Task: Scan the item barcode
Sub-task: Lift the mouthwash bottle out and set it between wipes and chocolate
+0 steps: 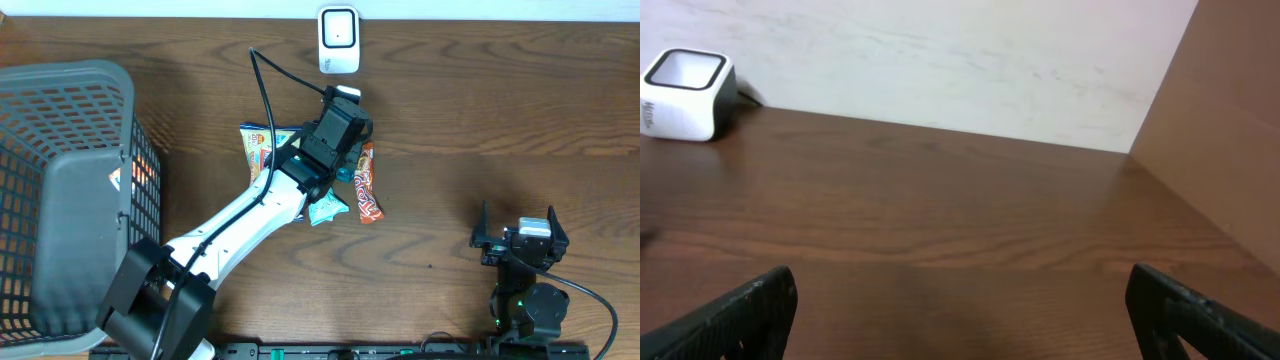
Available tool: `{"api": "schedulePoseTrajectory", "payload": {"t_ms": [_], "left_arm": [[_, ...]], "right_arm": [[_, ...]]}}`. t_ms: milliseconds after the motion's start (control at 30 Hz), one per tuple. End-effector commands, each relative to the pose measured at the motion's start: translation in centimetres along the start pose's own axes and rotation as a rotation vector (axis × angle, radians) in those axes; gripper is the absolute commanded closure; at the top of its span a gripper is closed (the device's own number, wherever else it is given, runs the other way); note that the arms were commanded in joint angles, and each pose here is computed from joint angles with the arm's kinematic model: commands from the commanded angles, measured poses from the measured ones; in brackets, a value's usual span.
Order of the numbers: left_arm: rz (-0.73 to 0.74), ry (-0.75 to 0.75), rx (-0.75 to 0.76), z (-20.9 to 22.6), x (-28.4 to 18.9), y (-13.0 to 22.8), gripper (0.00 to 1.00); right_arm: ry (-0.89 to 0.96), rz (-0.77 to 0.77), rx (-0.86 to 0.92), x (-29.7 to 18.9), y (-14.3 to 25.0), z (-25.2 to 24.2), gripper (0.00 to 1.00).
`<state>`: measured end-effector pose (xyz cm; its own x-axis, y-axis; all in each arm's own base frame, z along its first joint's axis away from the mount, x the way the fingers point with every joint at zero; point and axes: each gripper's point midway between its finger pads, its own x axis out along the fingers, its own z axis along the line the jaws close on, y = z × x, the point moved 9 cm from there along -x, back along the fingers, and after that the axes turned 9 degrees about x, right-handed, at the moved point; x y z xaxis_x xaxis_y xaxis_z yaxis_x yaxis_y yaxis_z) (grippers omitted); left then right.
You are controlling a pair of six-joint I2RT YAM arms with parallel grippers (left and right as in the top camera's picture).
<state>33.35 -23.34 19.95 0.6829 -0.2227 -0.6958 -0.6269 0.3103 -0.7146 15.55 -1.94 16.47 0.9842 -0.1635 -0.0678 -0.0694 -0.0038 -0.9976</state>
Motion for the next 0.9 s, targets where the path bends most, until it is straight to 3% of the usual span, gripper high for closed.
{"api": "schedulePoseTrajectory", "payload": {"t_ms": [0, 67, 200, 300, 333, 400, 467, 867], "left_arm": [[0.052, -0.027, 0.024, 0.2, 1.1, 1.1, 0.57], [0.051, -0.027, 0.024, 0.2, 1.1, 1.1, 0.5], [0.048, -0.027, 0.023, 0.2, 1.0, 1.0, 0.48], [0.046, -0.027, 0.022, 0.2, 0.9, 0.9, 0.38], [0.045, -0.027, 0.022, 0.2, 0.9, 0.9, 0.32], [0.042, -0.026, 0.021, 0.2, 0.9, 0.8, 0.1], [0.036, -0.025, 0.019, 0.2, 0.7, 0.6, 0.0], [-0.144, 0.003, -0.069, 1.4, -6.3, -3.0, 0.0]], "right_arm": [[0.012, 0.0, -0.007, 0.0, 0.0, -0.1, 0.01], [0.012, 0.0, -0.007, 0.0, 0.0, -0.1, 0.01], [0.012, 0.0, -0.007, 0.0, 0.0, -0.1, 0.01], [0.012, 0.0, -0.007, 0.0, 0.0, -0.1, 0.01], [0.011, 0.0, -0.007, 0.0, 0.0, -0.1, 0.01], [0.012, 0.0, -0.007, 0.0, 0.0, -0.1, 0.01], [0.012, 0.0, -0.007, 0.0, 0.0, -0.1, 0.01], [0.012, 0.0, -0.007, 0.0, 0.0, -0.1, 0.01]]}}
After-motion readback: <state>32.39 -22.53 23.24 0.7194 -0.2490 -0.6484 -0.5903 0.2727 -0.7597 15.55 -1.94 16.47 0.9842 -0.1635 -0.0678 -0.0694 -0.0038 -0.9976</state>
